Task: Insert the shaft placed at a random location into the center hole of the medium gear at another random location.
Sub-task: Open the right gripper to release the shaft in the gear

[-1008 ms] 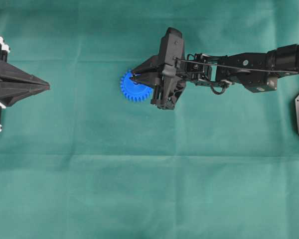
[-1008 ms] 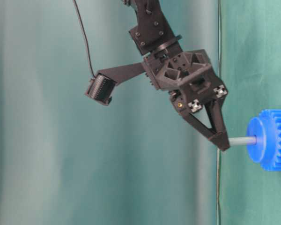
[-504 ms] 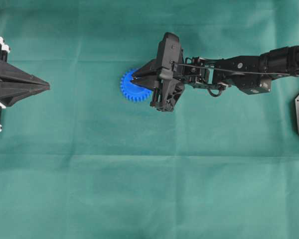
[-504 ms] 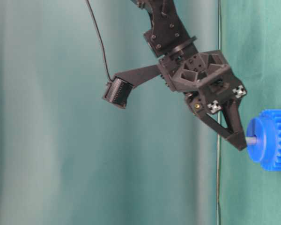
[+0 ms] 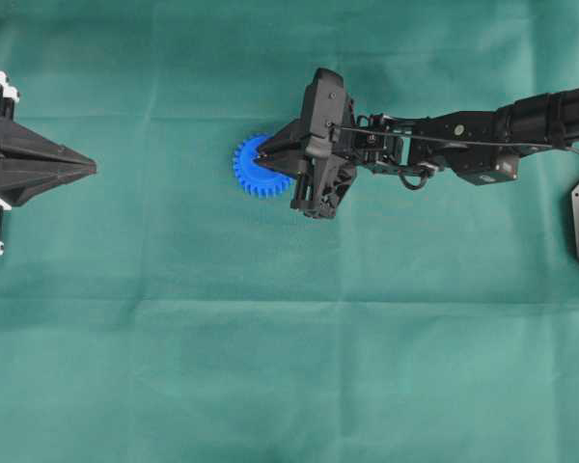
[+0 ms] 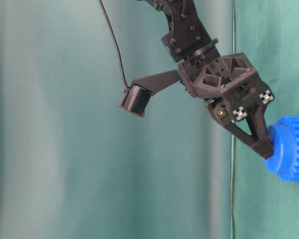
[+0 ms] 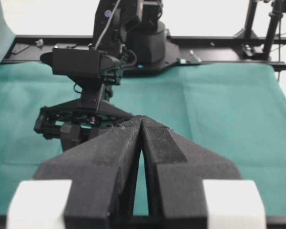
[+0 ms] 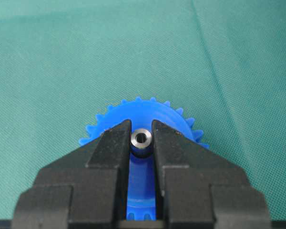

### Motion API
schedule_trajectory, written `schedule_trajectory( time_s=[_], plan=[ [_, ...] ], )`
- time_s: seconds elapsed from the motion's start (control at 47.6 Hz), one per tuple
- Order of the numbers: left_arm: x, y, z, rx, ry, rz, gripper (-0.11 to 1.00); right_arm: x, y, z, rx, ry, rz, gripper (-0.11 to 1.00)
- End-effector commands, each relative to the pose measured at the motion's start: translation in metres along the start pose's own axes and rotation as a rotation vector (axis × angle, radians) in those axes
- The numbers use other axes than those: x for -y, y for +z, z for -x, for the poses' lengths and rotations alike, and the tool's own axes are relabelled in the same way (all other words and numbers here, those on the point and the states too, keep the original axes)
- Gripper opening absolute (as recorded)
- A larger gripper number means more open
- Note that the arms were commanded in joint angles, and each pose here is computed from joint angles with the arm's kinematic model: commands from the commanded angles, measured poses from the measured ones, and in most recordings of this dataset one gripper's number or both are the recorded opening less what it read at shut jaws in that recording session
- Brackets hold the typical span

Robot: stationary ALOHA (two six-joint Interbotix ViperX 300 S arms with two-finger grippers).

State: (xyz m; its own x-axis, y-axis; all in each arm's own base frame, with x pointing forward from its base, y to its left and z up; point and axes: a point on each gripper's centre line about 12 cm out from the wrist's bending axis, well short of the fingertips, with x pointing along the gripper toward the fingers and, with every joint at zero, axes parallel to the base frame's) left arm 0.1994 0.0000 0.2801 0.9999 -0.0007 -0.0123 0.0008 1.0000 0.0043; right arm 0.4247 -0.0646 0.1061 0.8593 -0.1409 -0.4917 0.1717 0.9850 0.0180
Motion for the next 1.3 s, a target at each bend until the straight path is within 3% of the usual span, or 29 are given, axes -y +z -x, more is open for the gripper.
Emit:
schedule_trajectory(
  time_s=[0.0, 0.336, 0.399, 0.546, 0.609, 0.777, 1.28],
  plan=[
    [0.000, 0.009, -0.003, 0.023, -0.002, -0.002, 0.00, -0.001, 0.010, 0.002, 0.034, 0.002, -0.011, 0.13],
    [0.000, 0.008, -0.003, 0.020, 0.000, -0.002, 0.00, -0.001, 0.010, 0.002, 0.032, 0.003, -0.009, 0.17],
    [0.000, 0.008, -0.003, 0.020, 0.000, -0.002, 0.00, -0.001, 0.011, 0.003, 0.035, 0.003, -0.009, 0.31],
    [0.000, 0.008, -0.003, 0.020, 0.000, -0.002, 0.00, -0.002, 0.017, 0.006, 0.047, 0.003, -0.008, 0.75],
    [0.000, 0.008, -0.003, 0.020, 0.000, -0.002, 0.00, -0.002, 0.021, 0.009, 0.060, 0.004, -0.007, 0.87],
    [0.000, 0.009, -0.003, 0.020, -0.002, -0.002, 0.00, -0.002, 0.033, 0.020, 0.090, 0.005, -0.007, 0.78],
    [0.000, 0.009, -0.003, 0.023, -0.002, -0.002, 0.00, -0.002, 0.053, 0.059, 0.156, 0.007, -0.007, 0.79]
  ],
)
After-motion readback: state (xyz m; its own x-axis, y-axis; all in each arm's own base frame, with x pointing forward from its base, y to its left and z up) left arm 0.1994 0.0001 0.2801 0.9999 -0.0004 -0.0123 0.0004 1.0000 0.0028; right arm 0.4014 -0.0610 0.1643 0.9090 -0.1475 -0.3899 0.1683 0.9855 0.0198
